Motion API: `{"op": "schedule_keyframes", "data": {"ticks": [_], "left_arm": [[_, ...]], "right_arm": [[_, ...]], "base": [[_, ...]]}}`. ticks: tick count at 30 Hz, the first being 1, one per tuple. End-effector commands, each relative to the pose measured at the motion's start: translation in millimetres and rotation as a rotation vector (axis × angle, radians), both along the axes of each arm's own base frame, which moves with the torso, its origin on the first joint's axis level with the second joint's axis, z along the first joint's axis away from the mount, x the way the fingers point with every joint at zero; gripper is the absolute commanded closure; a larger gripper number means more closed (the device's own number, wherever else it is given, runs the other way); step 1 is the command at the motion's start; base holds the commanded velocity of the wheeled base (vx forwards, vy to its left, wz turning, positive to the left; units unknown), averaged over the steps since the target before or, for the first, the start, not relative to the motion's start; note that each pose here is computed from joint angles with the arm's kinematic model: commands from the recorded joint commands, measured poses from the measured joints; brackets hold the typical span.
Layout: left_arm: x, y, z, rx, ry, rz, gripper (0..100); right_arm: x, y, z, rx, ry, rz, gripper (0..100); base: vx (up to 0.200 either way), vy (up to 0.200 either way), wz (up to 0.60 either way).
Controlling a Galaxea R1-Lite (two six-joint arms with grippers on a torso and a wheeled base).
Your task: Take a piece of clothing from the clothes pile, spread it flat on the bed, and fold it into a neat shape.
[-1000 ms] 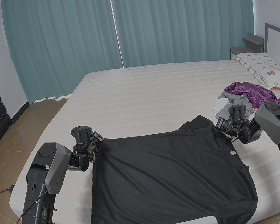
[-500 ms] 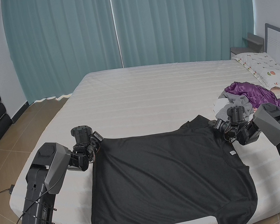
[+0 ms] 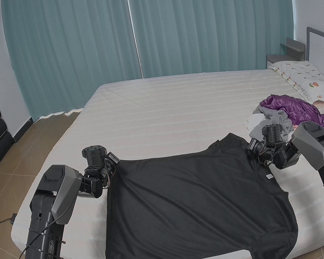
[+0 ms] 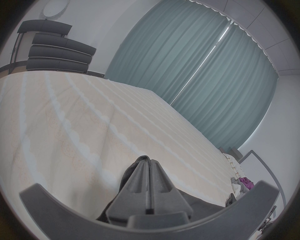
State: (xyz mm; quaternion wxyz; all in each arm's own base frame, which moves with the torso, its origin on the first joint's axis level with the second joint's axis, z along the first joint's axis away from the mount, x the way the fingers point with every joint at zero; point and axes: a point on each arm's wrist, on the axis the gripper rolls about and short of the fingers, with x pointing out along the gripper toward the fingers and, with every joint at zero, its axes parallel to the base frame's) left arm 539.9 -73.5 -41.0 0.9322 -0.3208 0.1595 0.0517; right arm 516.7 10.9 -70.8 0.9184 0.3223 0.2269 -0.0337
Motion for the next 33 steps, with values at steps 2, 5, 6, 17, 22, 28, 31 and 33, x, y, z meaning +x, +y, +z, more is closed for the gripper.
{"op": "schedule_keyframes", "data": {"ticks": [2, 5, 6, 17, 22, 28, 31, 33], "left_arm": [[0.7, 0.4, 1.1, -0.001, -0.005, 0.002, 100], [1.1, 0.3, 1.9, -0.001, -0.008, 0.002, 100], [1.1, 0.3, 1.9, -0.001, -0.008, 0.002, 100], [7.4, -0.6, 10.8, -0.008, -0.054, 0.002, 100], [7.7, -1.5, 5.8, -0.007, -0.046, 0.000, 100], [8.6, -1.6, -2.9, -0.005, -0.039, 0.000, 100], [9.3, -1.7, -3.7, -0.005, -0.039, 0.000, 100], [9.0, -1.7, -6.4, -0.005, -0.033, -0.001, 100]], "right_arm": [[1.3, -6.3, 3.7, -0.001, -0.013, -0.016, 100], [3.1, -11.2, 8.5, 0.009, -0.034, -0.038, 100], [3.1, -11.2, 8.5, 0.009, -0.034, -0.038, 100], [17.3, -18.7, 23.0, -0.007, -0.132, -0.124, 100], [17.9, -18.9, 24.2, -0.010, -0.137, -0.131, 100], [17.0, -18.1, 16.3, -0.013, -0.120, -0.132, 100], [16.0, -16.5, 10.6, -0.015, -0.108, -0.128, 100], [14.9, -14.9, 6.2, -0.018, -0.097, -0.127, 100]], "base": [[0.000, 0.000, 0.00], [0.000, 0.000, 0.00], [0.000, 0.000, 0.00], [0.000, 0.000, 0.00], [0.000, 0.000, 0.00], [0.000, 0.000, 0.00], [0.000, 0.000, 0.00], [0.000, 0.000, 0.00]]}}
